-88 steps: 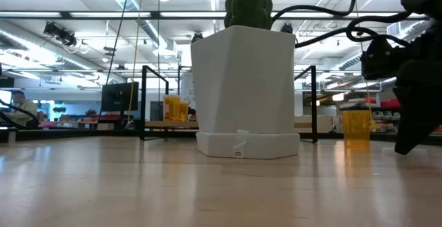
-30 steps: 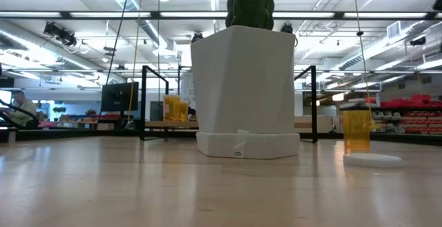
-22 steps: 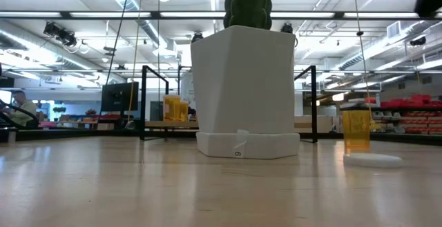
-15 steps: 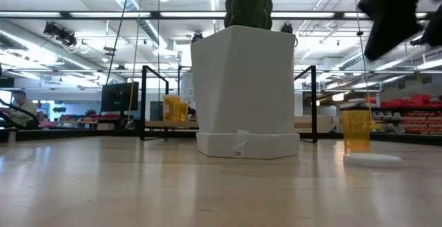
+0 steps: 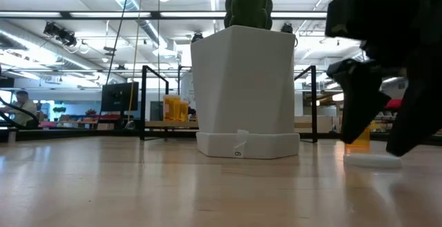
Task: Pick and place medicine bottles onto shelf by color
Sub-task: Close the orange medicine bottle
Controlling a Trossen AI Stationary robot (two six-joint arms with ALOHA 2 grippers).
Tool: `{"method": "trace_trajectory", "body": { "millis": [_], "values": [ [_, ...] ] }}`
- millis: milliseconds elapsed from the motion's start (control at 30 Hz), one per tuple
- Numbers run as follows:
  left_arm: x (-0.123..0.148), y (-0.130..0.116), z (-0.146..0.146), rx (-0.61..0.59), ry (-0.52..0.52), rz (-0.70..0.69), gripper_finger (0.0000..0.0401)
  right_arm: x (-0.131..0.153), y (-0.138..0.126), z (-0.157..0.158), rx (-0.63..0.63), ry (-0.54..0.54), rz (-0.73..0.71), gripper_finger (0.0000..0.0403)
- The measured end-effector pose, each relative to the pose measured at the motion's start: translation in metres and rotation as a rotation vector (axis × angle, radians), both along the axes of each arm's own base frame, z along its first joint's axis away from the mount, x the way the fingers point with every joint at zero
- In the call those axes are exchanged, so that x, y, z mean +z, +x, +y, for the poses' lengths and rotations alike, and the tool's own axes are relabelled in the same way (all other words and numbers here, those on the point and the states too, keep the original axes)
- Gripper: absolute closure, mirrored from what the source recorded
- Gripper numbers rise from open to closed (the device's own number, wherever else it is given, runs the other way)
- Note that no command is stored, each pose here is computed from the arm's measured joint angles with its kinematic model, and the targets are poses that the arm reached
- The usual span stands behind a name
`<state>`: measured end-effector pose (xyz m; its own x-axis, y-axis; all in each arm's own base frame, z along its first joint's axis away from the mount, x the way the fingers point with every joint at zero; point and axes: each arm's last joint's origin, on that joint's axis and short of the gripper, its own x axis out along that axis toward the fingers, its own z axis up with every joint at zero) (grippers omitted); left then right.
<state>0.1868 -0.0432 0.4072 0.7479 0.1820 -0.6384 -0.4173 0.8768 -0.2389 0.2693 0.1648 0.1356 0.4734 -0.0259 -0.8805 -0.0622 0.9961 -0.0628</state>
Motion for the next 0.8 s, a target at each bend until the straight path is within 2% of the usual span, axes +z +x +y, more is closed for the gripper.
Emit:
{"method": "trace_trajectory", "body": {
  "millis": [233, 500, 667, 800],
  "values": [
    [-0.001, 0.0, 0.0, -0.001, 0.001, 0.005, 0.0261, -0.007, 0.003, -0.003, -0.025, -0.024, 0.007, 0.0107],
    [-0.001, 0.001, 0.0, 0.0, 0.002, 0.005, 0.0261, -0.021, -0.006, -0.008, -0.133, 0.071, -0.017, 0.0107],
    [-0.001, 0.001, 0.0, 0.0, 0.002, 0.005, 0.0259, -0.021, -0.006, -0.007, -0.125, 0.067, -0.015, 0.0108],
    [-0.001, 0.001, 0.0, 0.0, 0.002, 0.005, 0.0262, -0.021, -0.007, -0.007, -0.125, 0.075, -0.005, 0.0123]
  ]
}}
